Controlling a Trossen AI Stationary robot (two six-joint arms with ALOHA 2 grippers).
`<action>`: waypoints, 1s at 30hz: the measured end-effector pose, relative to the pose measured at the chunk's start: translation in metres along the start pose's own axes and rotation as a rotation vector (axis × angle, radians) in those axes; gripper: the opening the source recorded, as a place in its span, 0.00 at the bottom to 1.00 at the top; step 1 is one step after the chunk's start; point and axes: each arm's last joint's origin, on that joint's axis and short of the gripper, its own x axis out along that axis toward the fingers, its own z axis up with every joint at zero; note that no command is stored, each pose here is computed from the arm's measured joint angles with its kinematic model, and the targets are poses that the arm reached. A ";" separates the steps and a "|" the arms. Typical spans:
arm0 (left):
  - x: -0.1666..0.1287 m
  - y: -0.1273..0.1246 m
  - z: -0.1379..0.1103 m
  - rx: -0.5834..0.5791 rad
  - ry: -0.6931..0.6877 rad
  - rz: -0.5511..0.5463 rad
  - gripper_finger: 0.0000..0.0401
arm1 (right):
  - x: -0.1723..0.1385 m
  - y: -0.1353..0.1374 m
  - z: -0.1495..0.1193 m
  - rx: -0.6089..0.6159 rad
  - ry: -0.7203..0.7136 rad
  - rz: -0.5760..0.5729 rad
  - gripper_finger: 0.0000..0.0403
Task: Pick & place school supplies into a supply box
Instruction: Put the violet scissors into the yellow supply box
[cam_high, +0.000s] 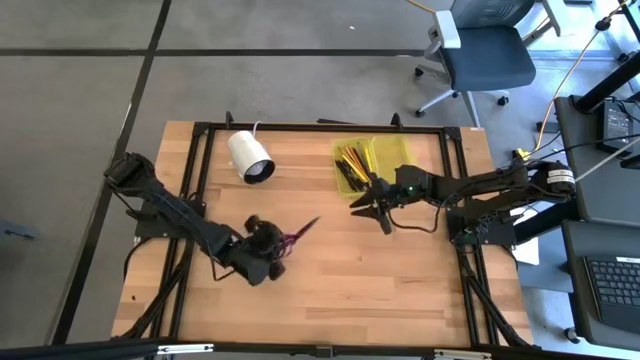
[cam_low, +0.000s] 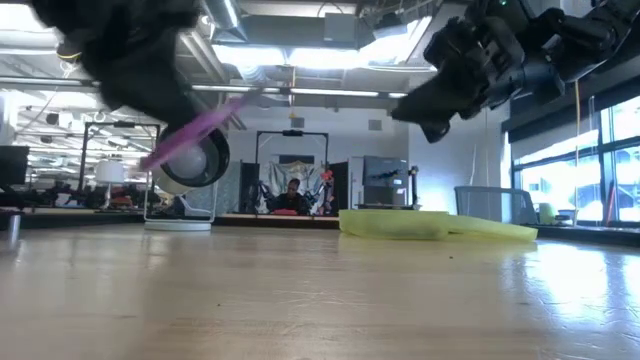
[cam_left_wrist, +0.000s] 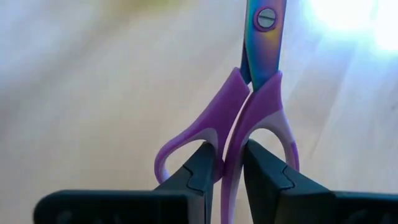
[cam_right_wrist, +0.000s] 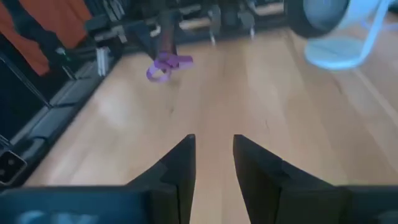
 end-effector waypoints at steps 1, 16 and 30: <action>0.001 -0.002 0.006 0.046 -0.062 0.000 0.13 | 0.000 0.001 0.001 -0.005 -0.014 0.008 0.28; 0.034 0.001 0.071 0.450 -0.211 -0.338 0.13 | 0.003 0.034 0.012 -0.449 -0.173 0.349 0.56; 0.077 0.038 0.106 0.483 -0.157 -0.774 0.13 | 0.001 0.048 0.029 -0.644 -0.398 0.273 0.56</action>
